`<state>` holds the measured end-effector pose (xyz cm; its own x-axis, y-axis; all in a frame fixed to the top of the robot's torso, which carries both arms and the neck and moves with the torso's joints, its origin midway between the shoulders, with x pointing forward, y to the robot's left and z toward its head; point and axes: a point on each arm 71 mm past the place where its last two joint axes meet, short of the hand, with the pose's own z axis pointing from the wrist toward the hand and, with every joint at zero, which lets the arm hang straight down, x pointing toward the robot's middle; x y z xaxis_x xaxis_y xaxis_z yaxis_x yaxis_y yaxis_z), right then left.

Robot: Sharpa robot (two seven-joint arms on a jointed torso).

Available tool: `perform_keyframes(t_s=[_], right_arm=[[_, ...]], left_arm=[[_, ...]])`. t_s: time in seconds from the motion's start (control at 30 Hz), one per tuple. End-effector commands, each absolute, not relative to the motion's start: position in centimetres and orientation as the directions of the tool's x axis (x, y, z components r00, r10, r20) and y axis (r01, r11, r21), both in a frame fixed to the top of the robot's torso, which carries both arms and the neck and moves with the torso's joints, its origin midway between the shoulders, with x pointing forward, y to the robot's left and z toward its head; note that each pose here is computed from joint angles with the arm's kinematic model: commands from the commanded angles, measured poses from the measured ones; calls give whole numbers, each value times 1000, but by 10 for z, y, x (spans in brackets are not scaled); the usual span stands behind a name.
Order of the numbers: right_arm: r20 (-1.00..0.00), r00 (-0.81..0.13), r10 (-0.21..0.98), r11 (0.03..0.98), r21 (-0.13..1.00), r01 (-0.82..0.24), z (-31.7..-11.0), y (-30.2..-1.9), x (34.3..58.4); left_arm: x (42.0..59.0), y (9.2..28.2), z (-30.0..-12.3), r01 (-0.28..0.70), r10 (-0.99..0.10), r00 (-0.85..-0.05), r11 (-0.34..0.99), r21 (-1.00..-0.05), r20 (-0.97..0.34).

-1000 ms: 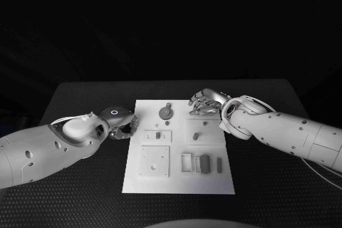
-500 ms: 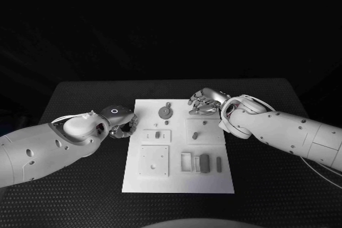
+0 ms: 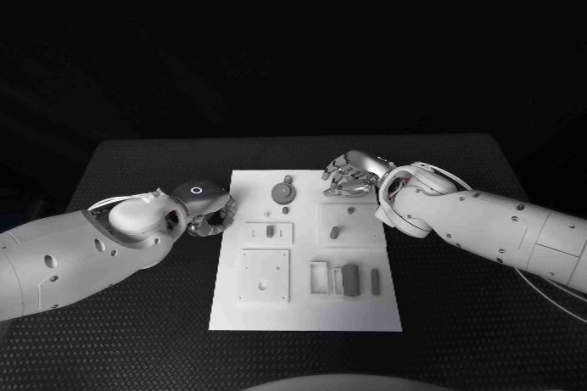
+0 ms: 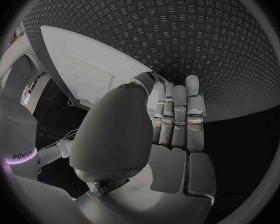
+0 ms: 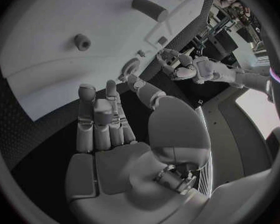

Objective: Assemble the parts on the task board

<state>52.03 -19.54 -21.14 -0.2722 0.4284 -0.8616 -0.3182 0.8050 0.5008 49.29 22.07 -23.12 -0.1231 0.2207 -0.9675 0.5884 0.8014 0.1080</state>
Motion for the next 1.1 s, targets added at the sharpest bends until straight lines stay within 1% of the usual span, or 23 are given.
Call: perform_keyframes(t_s=[0.03, 0.67, 0.93, 1.1], right_arm=[[-861, -272, 429, 800, 502, -328, -211, -194, 520], [-861, -271, 430, 800, 502, -328, -211, -195, 519], [-862, -270, 430, 801, 502, -327, -211, -195, 519], [-861, -271, 430, 800, 502, -327, -211, -196, 519]], left_arm=[[490, 219, -239, 599, 252, -170, 794, 104, -953], [492, 216, -237, 595, 231, -156, 798, 95, -960], [491, 215, -237, 597, 206, -181, 800, 59, -962], [490, 214, -238, 601, 208, -188, 797, 55, -960]])
